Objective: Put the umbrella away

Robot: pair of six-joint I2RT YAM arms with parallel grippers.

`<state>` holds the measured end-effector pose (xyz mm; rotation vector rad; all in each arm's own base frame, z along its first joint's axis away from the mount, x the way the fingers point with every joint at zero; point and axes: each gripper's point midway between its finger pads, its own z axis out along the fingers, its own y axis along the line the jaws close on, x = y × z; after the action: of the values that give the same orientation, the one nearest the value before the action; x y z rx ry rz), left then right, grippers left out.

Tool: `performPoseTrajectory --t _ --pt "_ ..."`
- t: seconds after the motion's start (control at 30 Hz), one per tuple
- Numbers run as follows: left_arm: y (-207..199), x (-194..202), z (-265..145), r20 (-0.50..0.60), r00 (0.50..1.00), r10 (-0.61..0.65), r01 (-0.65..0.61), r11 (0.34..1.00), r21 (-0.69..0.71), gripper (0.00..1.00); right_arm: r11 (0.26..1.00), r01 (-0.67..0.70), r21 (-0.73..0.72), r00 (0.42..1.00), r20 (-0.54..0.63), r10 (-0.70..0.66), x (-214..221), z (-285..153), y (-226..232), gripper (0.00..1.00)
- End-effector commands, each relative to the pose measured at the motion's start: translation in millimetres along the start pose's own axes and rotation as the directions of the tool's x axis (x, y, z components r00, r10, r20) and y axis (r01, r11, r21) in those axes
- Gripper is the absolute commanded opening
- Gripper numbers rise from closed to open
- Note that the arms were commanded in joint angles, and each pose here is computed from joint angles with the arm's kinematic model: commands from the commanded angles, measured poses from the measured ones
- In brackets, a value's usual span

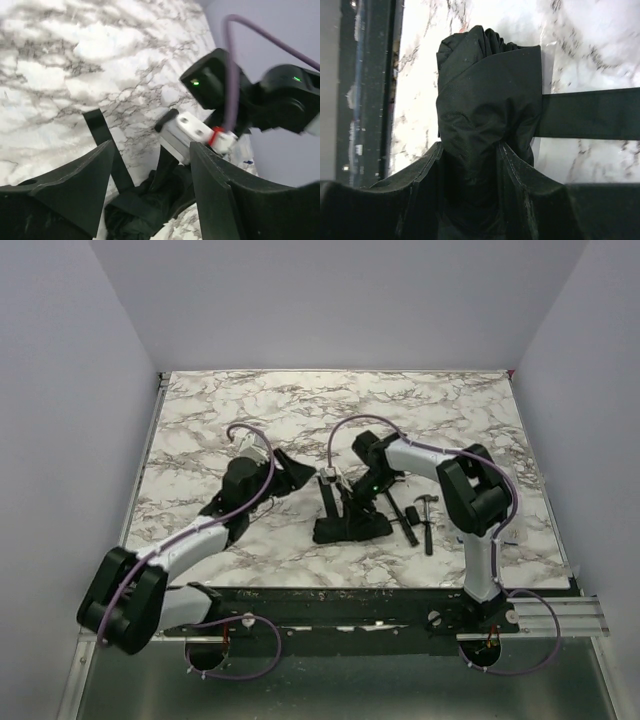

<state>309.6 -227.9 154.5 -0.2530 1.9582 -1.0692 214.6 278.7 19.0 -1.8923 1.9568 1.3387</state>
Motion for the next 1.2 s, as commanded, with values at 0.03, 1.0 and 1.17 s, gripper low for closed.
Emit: performPoseTrajectory --t 0.03,1.0,1.17 --pt "-16.0 0.6 -43.8 0.107 0.923 0.369 -0.382 0.912 0.147 0.64 0.943 -0.329 0.053 0.812 -0.494 0.311 148.0 7.1 12.8 0.21" --pt "-44.7 240.9 -27.9 0.15 -0.093 0.984 -0.757 -0.168 0.632 0.69 0.931 -0.333 0.152 0.795 -0.485 0.364 145.0 6.1 -19.3 0.22" --pt "-26.1 248.9 -16.5 0.083 -0.135 0.987 -0.76 -0.157 0.631 0.63 0.935 -0.317 0.161 0.81 -0.467 0.355 138.4 5.3 -23.6 0.23"
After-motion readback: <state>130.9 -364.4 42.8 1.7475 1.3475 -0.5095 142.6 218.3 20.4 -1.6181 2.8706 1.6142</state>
